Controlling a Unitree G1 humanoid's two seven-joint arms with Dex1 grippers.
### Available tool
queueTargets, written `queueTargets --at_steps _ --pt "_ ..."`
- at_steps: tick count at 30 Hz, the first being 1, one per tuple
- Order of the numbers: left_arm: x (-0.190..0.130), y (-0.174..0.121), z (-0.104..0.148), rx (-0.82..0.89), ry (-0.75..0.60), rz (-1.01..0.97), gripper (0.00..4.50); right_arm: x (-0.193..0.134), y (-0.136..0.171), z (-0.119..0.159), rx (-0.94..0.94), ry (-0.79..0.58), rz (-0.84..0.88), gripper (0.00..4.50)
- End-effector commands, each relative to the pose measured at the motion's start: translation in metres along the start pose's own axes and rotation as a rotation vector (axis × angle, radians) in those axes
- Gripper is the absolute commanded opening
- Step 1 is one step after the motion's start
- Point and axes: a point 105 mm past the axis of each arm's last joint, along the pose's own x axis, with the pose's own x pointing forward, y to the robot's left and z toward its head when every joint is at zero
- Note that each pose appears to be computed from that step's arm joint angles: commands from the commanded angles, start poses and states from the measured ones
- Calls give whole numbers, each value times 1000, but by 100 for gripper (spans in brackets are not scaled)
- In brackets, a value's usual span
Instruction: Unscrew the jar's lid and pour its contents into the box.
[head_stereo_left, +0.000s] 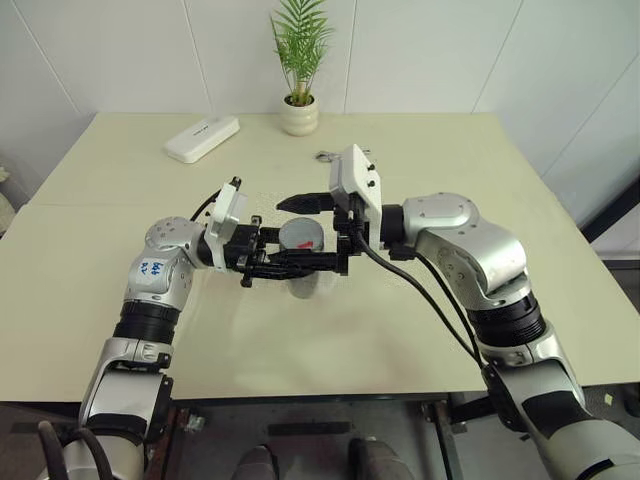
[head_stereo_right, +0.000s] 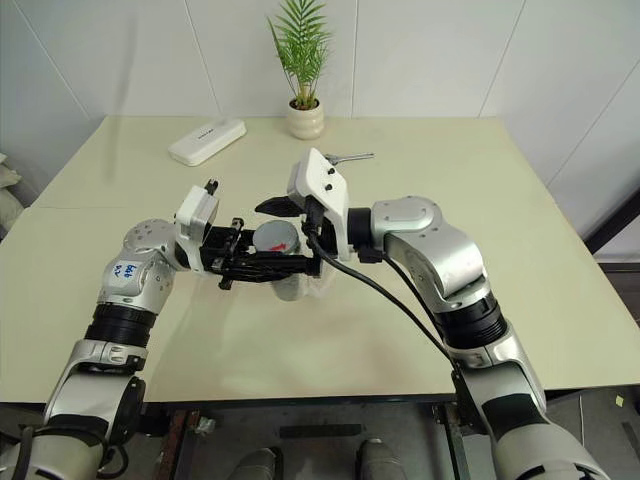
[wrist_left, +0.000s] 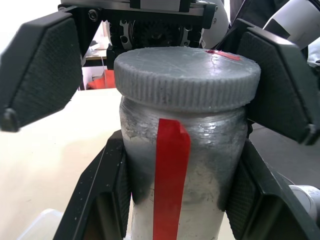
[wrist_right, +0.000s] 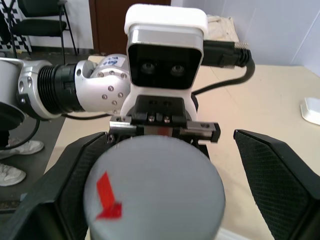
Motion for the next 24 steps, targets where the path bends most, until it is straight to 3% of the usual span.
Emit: queueTargets --at_steps 1,24 --pt "0 -13 13 58 -20 -107 200 -19 -14 10 -31 -16 -105 422" --pt "-8 -16 8 35 -15 -67 200 -51 -15 18 -25 8 -184 422"
